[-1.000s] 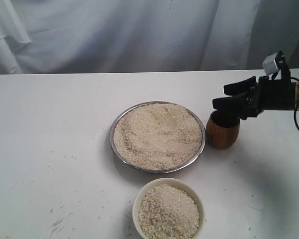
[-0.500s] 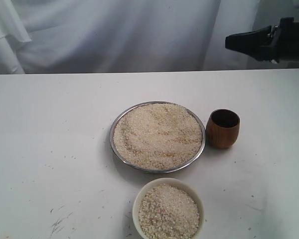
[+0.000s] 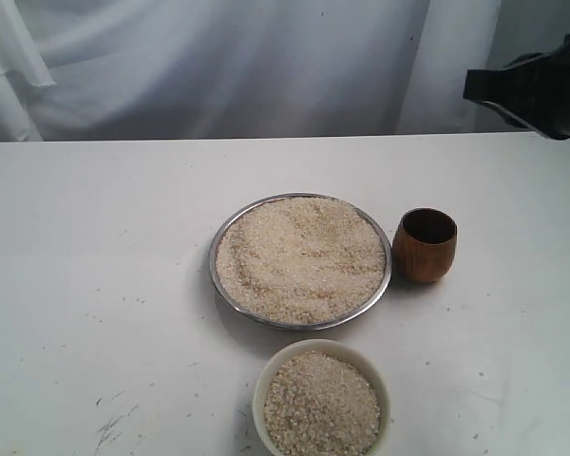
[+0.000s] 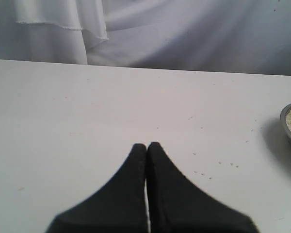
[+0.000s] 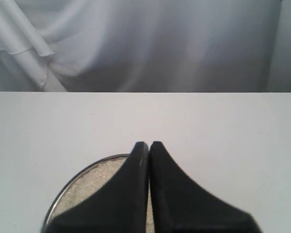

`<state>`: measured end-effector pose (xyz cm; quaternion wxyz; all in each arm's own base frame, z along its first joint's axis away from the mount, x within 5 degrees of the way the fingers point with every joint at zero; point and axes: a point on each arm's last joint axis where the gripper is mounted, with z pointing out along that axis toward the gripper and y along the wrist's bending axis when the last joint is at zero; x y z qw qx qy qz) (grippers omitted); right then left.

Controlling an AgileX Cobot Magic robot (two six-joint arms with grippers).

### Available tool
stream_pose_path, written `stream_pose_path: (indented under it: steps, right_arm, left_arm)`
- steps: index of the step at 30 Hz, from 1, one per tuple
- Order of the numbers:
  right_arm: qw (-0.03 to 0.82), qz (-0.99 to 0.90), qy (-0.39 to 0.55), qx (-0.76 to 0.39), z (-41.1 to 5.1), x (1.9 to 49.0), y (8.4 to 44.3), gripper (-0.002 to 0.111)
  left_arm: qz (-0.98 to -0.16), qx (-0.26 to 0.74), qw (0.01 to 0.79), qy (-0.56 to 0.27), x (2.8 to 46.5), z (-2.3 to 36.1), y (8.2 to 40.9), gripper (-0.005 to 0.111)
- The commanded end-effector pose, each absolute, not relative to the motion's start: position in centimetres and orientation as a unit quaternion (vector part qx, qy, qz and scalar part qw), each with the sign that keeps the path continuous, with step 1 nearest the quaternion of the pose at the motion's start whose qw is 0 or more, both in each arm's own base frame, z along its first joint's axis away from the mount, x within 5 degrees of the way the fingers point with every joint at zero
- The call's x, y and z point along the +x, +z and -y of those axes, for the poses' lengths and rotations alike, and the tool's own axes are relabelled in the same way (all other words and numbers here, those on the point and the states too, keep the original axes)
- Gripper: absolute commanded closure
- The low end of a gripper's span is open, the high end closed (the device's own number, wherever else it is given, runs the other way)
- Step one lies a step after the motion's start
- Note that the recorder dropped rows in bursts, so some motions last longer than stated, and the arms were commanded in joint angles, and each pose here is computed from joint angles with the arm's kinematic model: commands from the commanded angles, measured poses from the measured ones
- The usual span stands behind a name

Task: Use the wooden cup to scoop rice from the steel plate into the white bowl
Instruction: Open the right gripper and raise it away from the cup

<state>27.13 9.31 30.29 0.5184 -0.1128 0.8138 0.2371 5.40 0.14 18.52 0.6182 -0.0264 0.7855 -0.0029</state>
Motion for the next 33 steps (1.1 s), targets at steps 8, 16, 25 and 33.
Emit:
stream_pose_path:
  steps: [8, 16, 25, 33]
  right_arm:
    - [0.533, -0.766, 0.282, -0.222, -9.7, 20.6, 32.6, 0.108]
    - [0.542, -0.76, 0.279, -0.227, -9.6, 20.1, 33.1, 0.108]
    - [0.547, -0.762, 0.265, -0.223, -9.4, 20.2, 33.1, 0.108]
    - [0.589, -0.733, 0.259, -0.222, -8.6, 18.1, 35.3, 0.108]
  left_arm:
    - [-0.784, -0.025, 0.621, -0.003, 5.4, -0.1, 18.4, 0.107]
    - [-0.784, -0.025, 0.621, -0.003, 5.4, -0.1, 18.4, 0.107]
    - [-0.784, -0.025, 0.621, -0.003, 5.4, -0.1, 18.4, 0.107]
    - [-0.784, -0.025, 0.621, -0.003, 5.4, -0.1, 18.4, 0.107]
